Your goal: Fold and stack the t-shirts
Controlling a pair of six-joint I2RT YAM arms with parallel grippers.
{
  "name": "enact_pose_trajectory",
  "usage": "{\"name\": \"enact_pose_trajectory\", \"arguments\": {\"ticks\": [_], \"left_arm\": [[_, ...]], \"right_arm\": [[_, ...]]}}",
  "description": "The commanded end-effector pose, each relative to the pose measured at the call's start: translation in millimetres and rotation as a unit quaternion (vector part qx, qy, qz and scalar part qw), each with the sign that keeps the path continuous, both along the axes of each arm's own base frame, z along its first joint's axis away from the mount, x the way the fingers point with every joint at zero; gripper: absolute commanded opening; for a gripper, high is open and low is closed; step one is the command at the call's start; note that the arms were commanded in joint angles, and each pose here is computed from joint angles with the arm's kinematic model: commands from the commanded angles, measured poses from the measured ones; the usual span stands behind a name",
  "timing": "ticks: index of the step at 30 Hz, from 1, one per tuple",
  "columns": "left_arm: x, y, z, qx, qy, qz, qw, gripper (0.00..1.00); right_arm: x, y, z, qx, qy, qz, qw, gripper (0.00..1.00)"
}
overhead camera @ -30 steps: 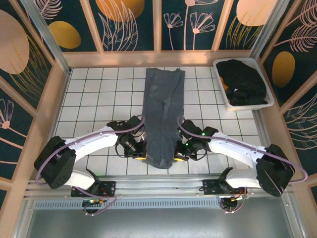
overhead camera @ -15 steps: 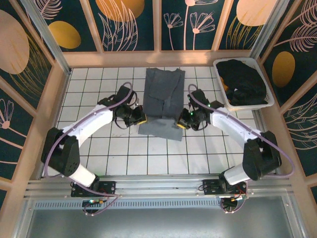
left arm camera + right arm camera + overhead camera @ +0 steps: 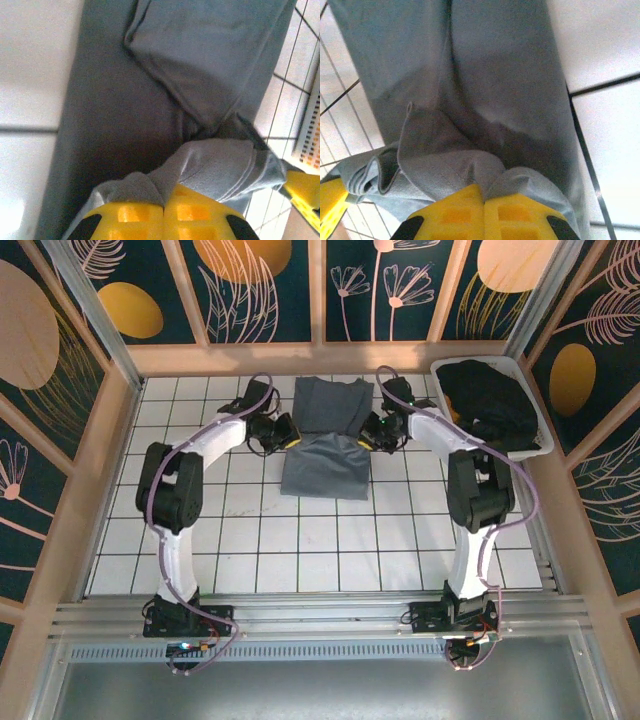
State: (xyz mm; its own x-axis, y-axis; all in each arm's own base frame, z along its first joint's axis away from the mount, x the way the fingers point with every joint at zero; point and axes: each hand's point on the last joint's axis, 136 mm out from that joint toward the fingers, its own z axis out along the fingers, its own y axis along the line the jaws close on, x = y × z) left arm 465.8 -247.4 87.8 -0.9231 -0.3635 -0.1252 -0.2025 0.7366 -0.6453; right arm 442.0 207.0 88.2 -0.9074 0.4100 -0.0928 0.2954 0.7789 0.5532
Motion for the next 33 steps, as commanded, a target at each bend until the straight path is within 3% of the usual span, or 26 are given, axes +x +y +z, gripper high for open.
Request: {"name": "enact_pose_trajectory", "arguments": {"ticks": [1,3,6,11,14,17,24,33], "left_arm": [[23.8,-1.9,-3.8,0.013,-0.011,-0.014,1.000,0.26],[27.6,8.1,-1.4,0.048,-0.016,-0.004,0.999,0.53],[15.8,23.0,11.8,0.070,-0.022,0.017,0.997,0.57],[-50.3,41.6,6.3,0.052,0.016,0.040,0.998,0.57],[-93.6,42.4,-12.0,0.010,0.066,0.051,0.996,0.53],[-117.0,38.3,-23.6,-0.034,0.095,0.071,0.992,0.50],[-116.7,30.3,-44.7,-0.057,0.118,0.078,0.988,0.53],[-117.6,9.8,-69.5,-0.056,0.134,0.057,0.988,0.39]], "right_arm": [[15.9,-0.7,-3.4,0.009,-0.005,0.013,1.000,0.24],[24.3,-5.0,2.8,-0.006,-0.022,0.016,1.000,0.50],[28.3,-14.1,27.8,-0.031,-0.061,0.019,0.997,0.62],[-13.1,-35.8,43.1,-0.064,-0.073,-0.004,0.995,0.64],[-58.7,-29.9,23.8,-0.046,-0.045,-0.007,0.998,0.63],[-99.6,-15.9,0.5,-0.026,-0.011,-0.002,1.000,0.62],[-132.1,1.0,-31.8,-0.008,0.037,-0.010,0.999,0.62],[-120.9,7.9,-59.6,-0.027,0.060,0.010,0.998,0.52]]}}
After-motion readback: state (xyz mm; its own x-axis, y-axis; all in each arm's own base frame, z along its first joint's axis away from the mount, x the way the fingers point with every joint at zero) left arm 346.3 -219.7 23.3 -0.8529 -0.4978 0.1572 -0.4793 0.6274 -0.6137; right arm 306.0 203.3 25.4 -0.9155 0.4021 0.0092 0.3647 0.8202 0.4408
